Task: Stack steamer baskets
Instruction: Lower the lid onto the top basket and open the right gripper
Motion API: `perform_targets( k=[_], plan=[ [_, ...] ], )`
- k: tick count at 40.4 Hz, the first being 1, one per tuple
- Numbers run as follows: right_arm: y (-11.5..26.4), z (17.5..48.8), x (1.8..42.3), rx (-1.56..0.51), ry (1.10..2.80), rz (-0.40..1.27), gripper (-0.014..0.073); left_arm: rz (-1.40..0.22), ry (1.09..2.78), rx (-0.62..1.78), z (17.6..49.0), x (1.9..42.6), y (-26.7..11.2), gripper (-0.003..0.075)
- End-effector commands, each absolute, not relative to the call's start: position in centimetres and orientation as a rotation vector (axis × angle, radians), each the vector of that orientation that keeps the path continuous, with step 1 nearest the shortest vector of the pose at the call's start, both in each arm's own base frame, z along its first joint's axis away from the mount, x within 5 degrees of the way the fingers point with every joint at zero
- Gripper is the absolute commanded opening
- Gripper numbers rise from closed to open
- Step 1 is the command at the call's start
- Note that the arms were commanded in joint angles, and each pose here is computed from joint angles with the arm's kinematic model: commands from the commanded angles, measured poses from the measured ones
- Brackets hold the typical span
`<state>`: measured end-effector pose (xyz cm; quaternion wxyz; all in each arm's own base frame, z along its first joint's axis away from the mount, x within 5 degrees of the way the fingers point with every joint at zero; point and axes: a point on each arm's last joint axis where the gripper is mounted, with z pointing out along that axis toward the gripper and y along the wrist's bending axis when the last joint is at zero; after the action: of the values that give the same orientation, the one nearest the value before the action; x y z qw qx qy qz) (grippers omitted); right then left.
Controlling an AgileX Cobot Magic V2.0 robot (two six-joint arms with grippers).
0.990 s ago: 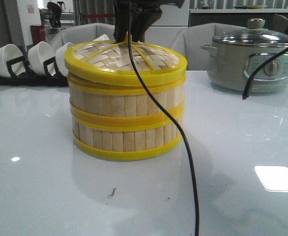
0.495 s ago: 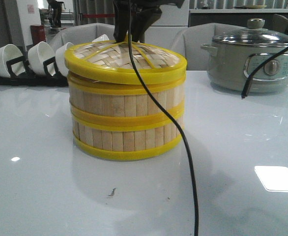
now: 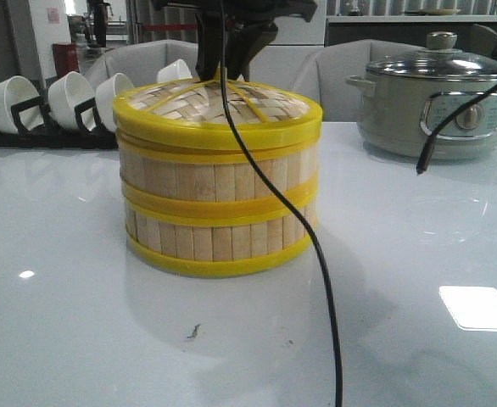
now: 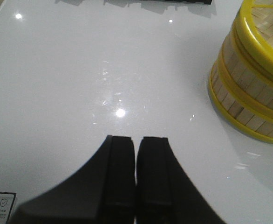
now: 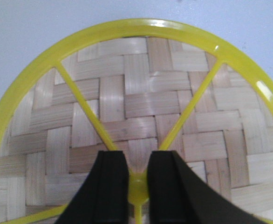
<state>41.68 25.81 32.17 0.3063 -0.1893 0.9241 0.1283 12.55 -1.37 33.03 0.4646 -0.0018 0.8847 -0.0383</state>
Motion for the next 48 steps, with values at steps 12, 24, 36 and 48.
perform_targets(
  k=[12, 24, 36, 48],
  plan=[
    [25.3, 36.8, 40.8, -0.482, 2.281, 0.384, 0.0057, -0.121, 2.070, -0.006, 34.6, 12.8, -1.5, 0.0095],
    [25.3, 36.8, 40.8, -0.482, 2.285, 0.383, 0.0211, -0.121, 2.070, -0.006, 34.6, 12.8, -1.5, 0.0095],
    [25.3, 36.8, 40.9, -0.481, 2.280, 0.385, 0.0398, -0.121, 2.070, -0.006, 34.6, 12.8, -1.5, 0.0095],
    [24.1, 39.0, 40.6, -0.443, 2.195, 0.401, 0.0398, -0.121, 2.070, -0.006, 34.6, 12.8, -1.5, 0.0095]
  ],
)
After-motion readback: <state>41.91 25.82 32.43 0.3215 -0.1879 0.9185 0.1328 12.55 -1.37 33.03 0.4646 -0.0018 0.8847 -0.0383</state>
